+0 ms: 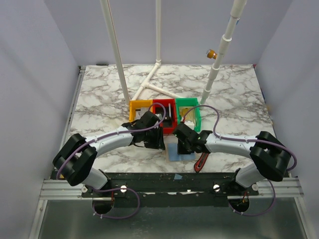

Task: Take the credit cards out of the card holder
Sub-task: Close the card holder at the center of the board.

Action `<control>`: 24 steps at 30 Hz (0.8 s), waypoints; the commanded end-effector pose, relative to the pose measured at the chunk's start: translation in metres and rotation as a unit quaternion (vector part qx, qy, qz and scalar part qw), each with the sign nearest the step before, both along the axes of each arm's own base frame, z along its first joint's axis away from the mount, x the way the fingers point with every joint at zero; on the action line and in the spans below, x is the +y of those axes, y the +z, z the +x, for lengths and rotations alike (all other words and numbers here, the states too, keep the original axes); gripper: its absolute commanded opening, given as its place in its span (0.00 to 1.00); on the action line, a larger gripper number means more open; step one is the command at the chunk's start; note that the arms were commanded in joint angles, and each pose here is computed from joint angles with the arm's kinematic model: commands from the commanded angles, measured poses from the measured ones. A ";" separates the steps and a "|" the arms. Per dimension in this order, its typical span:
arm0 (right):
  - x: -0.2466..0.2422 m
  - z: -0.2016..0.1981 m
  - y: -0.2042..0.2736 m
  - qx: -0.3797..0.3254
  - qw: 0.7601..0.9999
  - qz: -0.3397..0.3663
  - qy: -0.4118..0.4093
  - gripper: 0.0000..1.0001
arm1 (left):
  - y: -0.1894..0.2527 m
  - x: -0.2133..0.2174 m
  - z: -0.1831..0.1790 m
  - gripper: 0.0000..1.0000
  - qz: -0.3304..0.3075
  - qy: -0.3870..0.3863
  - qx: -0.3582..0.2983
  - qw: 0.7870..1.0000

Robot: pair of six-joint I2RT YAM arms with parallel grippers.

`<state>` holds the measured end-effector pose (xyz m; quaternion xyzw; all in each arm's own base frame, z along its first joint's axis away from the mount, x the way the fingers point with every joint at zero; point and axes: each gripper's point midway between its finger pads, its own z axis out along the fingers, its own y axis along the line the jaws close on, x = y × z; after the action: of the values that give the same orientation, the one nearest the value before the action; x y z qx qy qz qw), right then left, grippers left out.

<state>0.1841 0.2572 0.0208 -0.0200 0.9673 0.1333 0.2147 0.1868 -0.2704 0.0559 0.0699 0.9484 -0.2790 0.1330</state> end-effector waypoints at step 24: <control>-0.054 0.022 0.045 -0.047 0.995 0.043 -0.074 0.60 | 0.006 -0.015 0.000 0.42 -0.020 -0.019 -0.006 1.000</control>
<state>0.2107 0.2240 0.0756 0.0436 0.9449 0.1633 0.2802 0.1835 -0.2766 0.0538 0.0786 0.9467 -0.2847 0.1287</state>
